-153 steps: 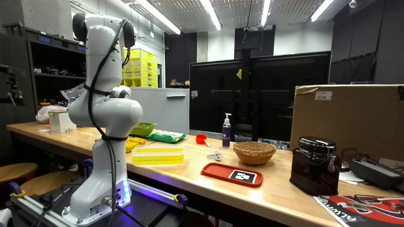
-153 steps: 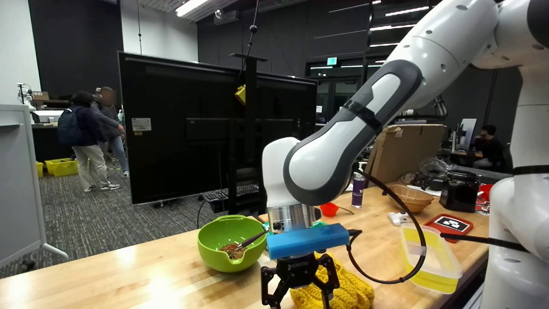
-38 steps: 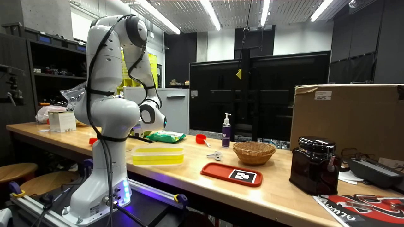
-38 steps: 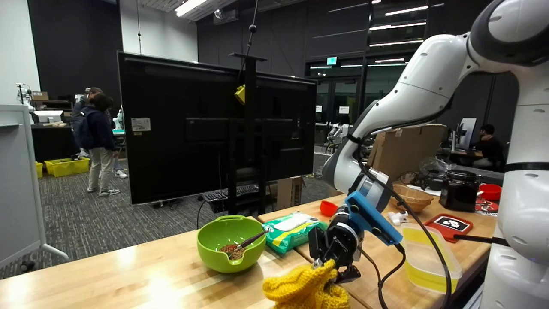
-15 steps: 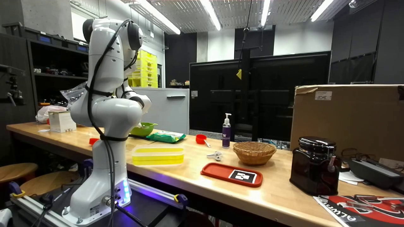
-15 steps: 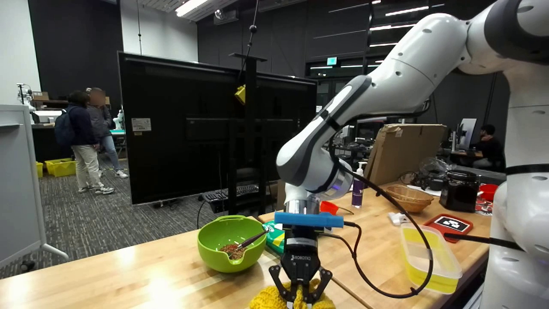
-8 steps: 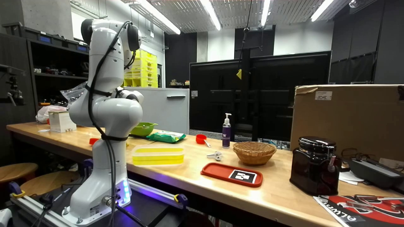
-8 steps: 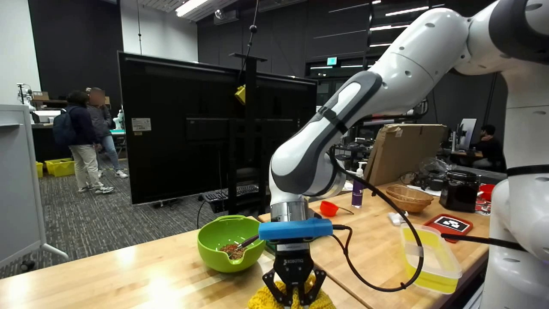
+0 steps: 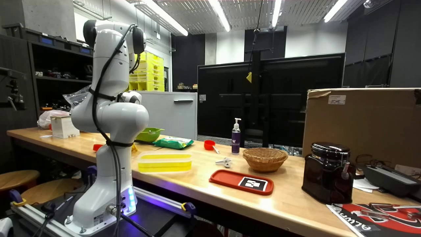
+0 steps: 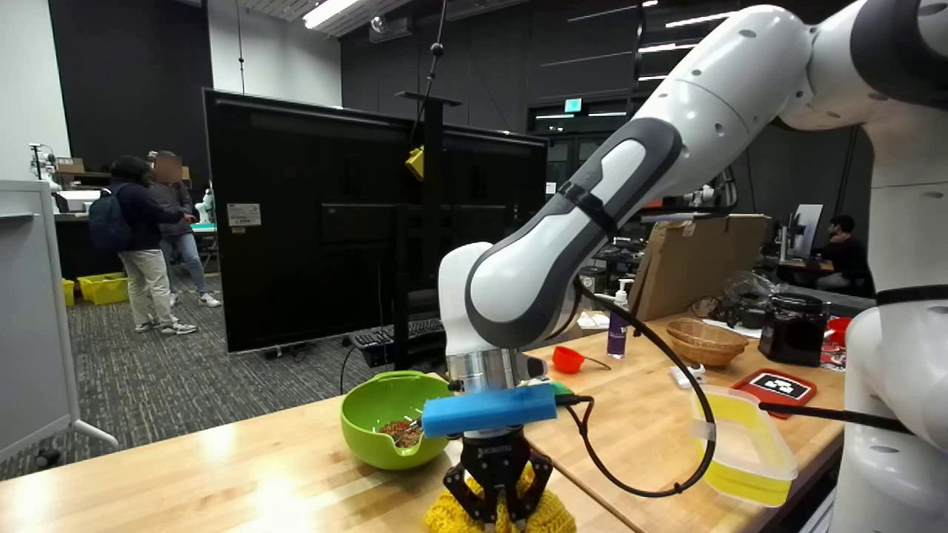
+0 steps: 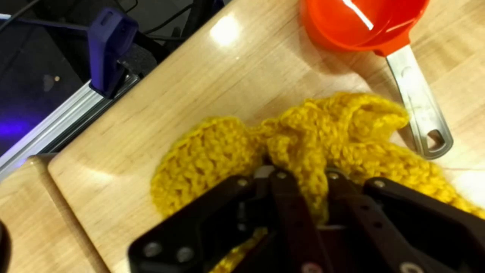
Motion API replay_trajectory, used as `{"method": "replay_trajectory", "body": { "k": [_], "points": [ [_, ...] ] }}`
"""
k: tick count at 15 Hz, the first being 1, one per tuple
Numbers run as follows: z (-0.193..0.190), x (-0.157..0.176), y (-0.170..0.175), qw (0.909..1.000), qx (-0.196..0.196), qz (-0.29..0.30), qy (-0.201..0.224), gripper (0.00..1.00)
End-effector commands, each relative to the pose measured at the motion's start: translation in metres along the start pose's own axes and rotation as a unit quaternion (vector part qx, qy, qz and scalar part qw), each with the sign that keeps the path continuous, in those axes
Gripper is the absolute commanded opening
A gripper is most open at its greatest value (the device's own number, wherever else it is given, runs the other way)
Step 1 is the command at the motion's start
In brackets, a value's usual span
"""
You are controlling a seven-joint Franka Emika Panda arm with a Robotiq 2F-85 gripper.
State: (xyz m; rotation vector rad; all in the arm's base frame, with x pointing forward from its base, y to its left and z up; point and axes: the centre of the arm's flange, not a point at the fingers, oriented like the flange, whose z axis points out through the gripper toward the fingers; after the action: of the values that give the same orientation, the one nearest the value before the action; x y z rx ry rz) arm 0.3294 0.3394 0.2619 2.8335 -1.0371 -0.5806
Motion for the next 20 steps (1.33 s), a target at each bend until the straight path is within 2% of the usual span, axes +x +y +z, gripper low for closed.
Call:
{"method": "replay_trajectory", "body": {
  "k": [1, 5, 6, 9, 17, 20],
  "points": [
    [0.040, 0.017, -0.019, 0.9998, 0.002, 0.009, 0.016, 0.03],
    [0.031, 0.014, -0.019, 0.9997, 0.005, 0.006, 0.023, 0.03],
    [0.028, 0.013, -0.019, 0.9996, 0.004, 0.003, 0.028, 0.34],
    [0.014, 0.011, -0.018, 0.9990, 0.008, -0.008, 0.044, 0.48],
    [-0.016, 0.017, -0.018, 0.9948, -0.003, -0.026, 0.098, 0.96],
    [-0.020, 0.021, -0.017, 0.9937, -0.006, -0.027, 0.108, 1.00]
  ]
}}
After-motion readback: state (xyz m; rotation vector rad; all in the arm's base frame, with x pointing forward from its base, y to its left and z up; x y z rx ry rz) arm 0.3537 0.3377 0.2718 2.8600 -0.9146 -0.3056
